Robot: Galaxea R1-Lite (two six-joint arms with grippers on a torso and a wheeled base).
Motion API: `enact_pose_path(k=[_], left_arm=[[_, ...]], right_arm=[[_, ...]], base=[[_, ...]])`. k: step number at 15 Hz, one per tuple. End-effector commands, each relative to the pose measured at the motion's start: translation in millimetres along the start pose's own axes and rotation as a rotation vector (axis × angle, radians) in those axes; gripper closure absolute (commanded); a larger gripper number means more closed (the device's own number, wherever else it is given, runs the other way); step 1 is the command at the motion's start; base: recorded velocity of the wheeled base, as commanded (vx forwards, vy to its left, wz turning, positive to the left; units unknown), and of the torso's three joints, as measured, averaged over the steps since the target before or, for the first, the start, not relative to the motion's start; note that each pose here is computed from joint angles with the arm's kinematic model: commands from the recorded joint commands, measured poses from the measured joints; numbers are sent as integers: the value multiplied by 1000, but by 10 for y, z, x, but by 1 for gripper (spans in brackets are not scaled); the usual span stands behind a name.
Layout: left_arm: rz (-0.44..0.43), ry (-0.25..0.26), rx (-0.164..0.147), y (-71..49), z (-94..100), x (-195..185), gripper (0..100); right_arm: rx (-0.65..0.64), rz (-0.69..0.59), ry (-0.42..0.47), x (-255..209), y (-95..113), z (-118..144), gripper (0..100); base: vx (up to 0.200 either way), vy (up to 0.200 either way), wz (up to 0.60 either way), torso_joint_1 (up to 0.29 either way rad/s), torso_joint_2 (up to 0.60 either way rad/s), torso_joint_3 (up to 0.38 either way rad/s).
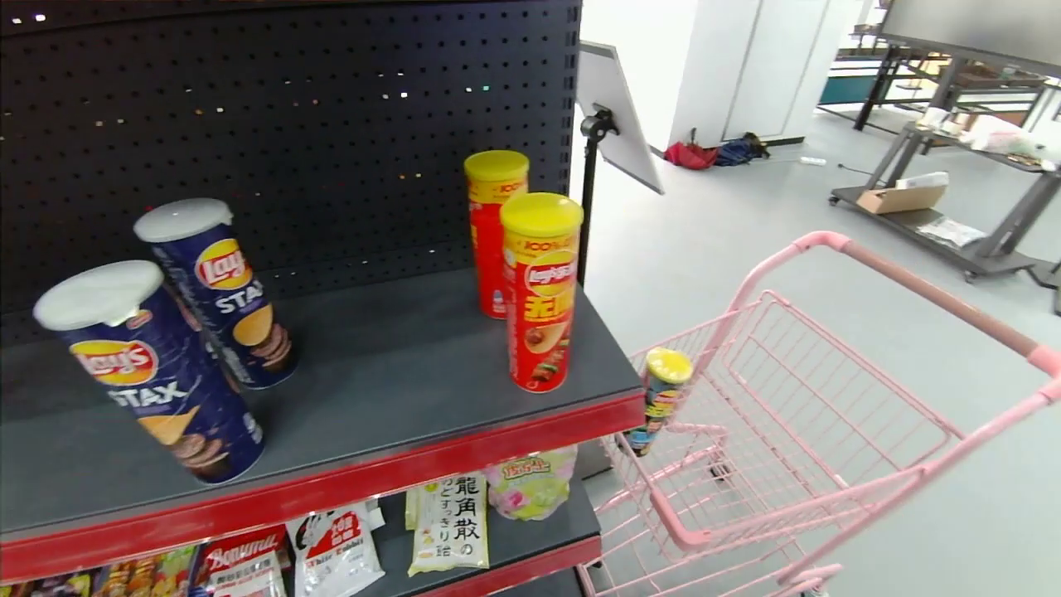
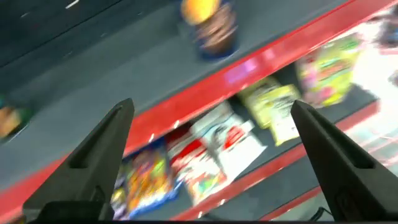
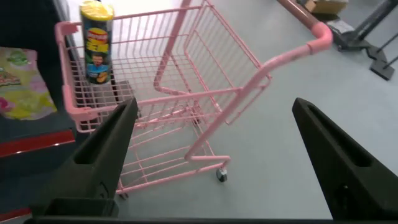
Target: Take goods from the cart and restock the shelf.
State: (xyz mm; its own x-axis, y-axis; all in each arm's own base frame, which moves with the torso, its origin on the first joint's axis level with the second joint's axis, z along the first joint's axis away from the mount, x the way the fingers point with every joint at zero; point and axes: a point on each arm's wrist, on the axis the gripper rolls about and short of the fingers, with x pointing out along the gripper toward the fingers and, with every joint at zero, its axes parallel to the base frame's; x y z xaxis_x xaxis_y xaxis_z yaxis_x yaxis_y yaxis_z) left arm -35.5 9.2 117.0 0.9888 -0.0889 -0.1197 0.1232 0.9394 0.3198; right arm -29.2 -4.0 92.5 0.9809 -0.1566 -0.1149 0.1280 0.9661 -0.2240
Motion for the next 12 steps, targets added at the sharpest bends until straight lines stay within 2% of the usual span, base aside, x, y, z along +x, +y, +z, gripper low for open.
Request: enact_pose_path(k=[1, 5, 12], left_arm=[[-2, 5, 1, -3, -8, 7, 0], [-2, 11, 1, -9, -23, 14, 0], [-4, 11, 1, -9, -23, 14, 0]], right_arm=[[-1, 3, 1, 1, 0, 2, 0], [4, -7, 1, 0, -1, 1, 0], [10, -7, 1, 0, -1, 1, 0]], base=[[0, 0, 0, 0, 0, 0], [0, 0, 0, -7, 19, 15], [0, 0, 0, -133, 350, 208]])
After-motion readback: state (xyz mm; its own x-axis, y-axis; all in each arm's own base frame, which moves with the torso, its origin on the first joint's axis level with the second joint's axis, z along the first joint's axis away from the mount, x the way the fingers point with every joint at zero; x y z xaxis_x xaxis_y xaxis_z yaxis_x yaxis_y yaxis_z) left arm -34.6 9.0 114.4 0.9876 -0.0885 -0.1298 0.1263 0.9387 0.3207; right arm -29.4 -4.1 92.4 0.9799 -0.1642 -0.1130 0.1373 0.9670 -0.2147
